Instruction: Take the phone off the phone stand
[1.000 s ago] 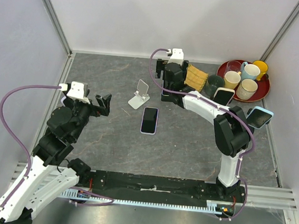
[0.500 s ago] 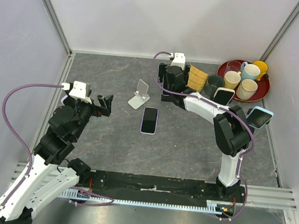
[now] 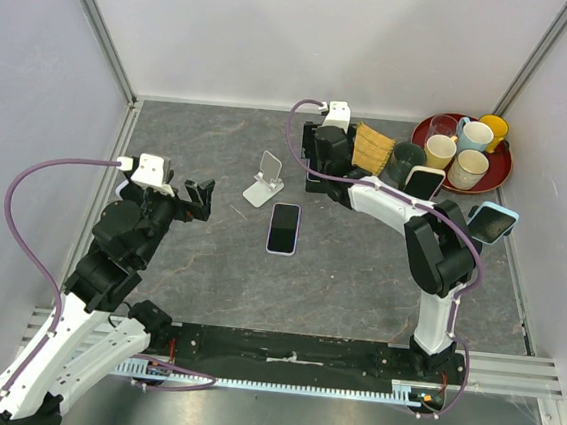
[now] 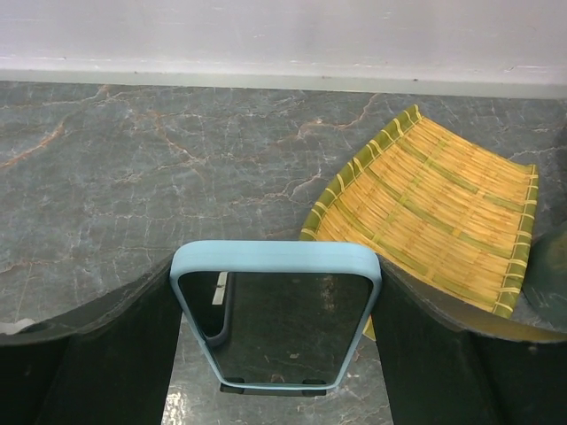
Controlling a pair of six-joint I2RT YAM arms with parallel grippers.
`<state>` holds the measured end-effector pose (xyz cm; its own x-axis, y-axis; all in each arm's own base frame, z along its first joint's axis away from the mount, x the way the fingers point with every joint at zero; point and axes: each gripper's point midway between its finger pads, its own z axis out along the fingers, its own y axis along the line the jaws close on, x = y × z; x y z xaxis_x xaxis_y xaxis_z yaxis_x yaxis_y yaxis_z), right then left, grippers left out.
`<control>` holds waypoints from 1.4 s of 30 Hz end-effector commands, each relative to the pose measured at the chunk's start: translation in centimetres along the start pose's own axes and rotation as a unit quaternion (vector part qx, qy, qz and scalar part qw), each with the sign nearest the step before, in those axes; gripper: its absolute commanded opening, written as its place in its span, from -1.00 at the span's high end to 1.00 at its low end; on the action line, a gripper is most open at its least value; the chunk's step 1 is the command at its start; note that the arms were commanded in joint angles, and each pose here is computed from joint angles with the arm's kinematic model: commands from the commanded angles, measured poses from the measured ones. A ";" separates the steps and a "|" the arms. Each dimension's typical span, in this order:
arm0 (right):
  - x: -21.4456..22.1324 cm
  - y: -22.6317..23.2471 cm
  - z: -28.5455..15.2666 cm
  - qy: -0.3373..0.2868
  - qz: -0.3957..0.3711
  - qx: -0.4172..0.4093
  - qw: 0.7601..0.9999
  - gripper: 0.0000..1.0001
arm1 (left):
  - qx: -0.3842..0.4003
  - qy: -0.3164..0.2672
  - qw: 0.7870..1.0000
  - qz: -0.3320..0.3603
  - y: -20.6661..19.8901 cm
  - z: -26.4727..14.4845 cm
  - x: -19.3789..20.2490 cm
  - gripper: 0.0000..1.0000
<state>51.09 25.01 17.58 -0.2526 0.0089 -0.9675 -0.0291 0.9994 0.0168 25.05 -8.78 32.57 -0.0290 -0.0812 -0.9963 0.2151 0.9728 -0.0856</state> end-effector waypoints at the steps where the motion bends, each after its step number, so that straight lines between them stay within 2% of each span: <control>1: -2.8 0.6 -1.1 -0.030 0.010 -0.020 0.999 -0.16 | 0.008 -0.015 1.000 -0.018 -0.4 0.2 -0.8 -0.91; 3: -3.7 1.0 -1.5 -0.038 0.012 -0.030 0.999 -0.01 | 0.007 -0.015 1.000 -0.018 -0.4 0.2 -0.8 -0.91; 6: -5.7 1.3 -2.4 -0.056 0.019 -0.046 0.997 0.10 | 0.007 -0.015 1.000 -0.018 -0.4 0.3 -0.7 -0.91; 16: -12.1 1.7 -6.7 -0.110 0.044 -0.095 0.988 0.29 | 0.007 -0.008 1.000 -0.015 -0.4 0.6 -0.3 -0.91; 20: -12.6 1.3 -8.3 -0.092 0.042 -0.105 0.989 0.29 | 0.006 -0.005 1.000 -0.013 -0.4 0.7 -0.1 -0.91; 29: -8.6 -1.6 -13.1 0.014 0.026 -0.105 0.994 0.32 | 0.003 0.004 1.000 -0.010 -0.4 1.2 0.6 -0.91; 33: -3.8 -2.7 -15.2 0.092 0.008 -0.113 0.989 0.40 | 0.002 0.011 1.000 -0.007 -0.5 1.4 1.0 -0.90; 35: -2.4 -2.9 -16.1 0.111 0.014 -0.120 0.986 0.44 | -0.001 0.012 1.000 -0.005 -0.4 1.5 1.1 -0.90; 42: 6.5 -1.8 -17.9 0.239 0.048 -0.150 0.958 0.45 | -0.007 0.022 1.000 0.000 -0.2 1.9 1.7 -0.90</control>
<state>34.01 21.05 17.78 -0.5881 -0.0459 -0.8075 -0.2418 0.9627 0.1214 26.33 -9.45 30.25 -0.0967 -0.0424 -0.9944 0.2079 0.9762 -0.0618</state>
